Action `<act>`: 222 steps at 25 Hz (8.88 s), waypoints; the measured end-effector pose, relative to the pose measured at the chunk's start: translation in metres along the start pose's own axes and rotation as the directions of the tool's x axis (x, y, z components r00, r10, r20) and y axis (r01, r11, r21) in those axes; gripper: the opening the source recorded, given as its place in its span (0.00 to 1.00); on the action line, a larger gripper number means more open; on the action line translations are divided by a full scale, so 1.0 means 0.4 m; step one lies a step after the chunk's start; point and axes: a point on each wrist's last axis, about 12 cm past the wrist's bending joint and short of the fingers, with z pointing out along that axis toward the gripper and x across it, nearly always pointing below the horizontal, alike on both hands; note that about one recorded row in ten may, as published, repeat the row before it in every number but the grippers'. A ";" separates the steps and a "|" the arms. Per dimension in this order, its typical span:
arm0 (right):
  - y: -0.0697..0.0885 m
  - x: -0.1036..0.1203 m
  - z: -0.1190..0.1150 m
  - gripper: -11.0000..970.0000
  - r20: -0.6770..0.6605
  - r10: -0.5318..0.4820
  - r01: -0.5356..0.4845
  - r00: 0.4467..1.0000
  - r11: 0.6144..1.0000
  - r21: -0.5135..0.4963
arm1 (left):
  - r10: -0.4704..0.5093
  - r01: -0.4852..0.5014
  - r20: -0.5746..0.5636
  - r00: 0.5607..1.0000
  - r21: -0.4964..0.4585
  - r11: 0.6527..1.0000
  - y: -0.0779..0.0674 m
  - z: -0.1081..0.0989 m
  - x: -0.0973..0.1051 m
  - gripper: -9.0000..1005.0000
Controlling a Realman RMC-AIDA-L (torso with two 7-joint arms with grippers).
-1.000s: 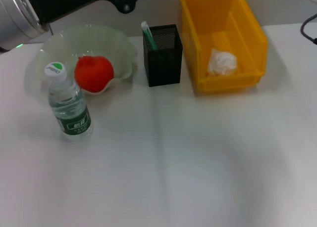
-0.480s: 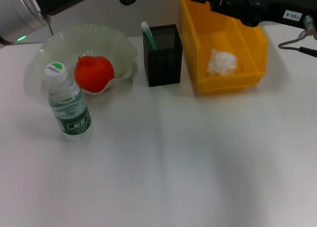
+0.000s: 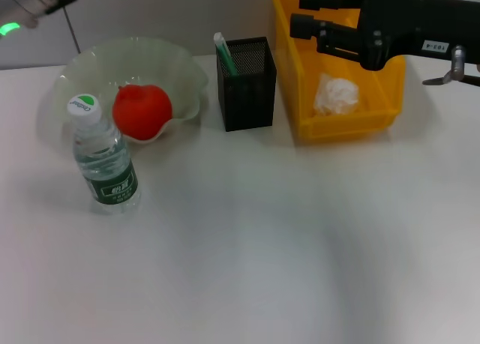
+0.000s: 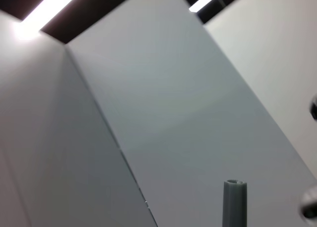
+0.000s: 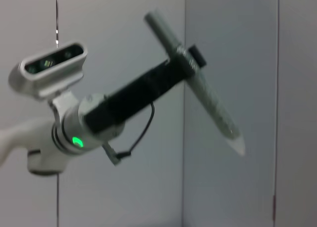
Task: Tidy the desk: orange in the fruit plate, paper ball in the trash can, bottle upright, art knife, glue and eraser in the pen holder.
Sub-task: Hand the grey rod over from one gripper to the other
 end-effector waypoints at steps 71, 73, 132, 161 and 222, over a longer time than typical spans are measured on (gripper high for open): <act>0.113 0.007 0.031 0.43 -0.007 -0.999 0.958 -0.051 -0.051 0.282 | -0.884 0.888 -0.193 0.425 -0.103 0.449 0.076 -0.057 -0.073 0.15; 0.114 0.007 0.035 0.43 -0.014 -0.997 0.956 -0.079 -0.080 0.281 | -0.883 0.889 -0.199 0.424 -0.096 0.448 0.073 -0.056 -0.073 0.15; 0.177 -0.014 0.121 0.43 -0.099 -0.939 0.912 -0.329 -0.344 0.223 | -0.890 0.913 -0.248 0.381 -0.051 0.405 0.038 -0.025 -0.039 0.15; 0.189 -0.009 0.146 0.43 -0.126 -0.926 0.905 -0.356 -0.375 0.199 | -0.885 0.908 -0.259 0.388 -0.058 0.415 0.048 -0.020 -0.040 0.15; 0.193 -0.009 0.143 0.47 -0.181 -0.934 0.897 -0.309 -0.349 0.272 | -0.885 0.891 -0.204 0.418 -0.101 0.443 0.101 -0.077 -0.056 0.14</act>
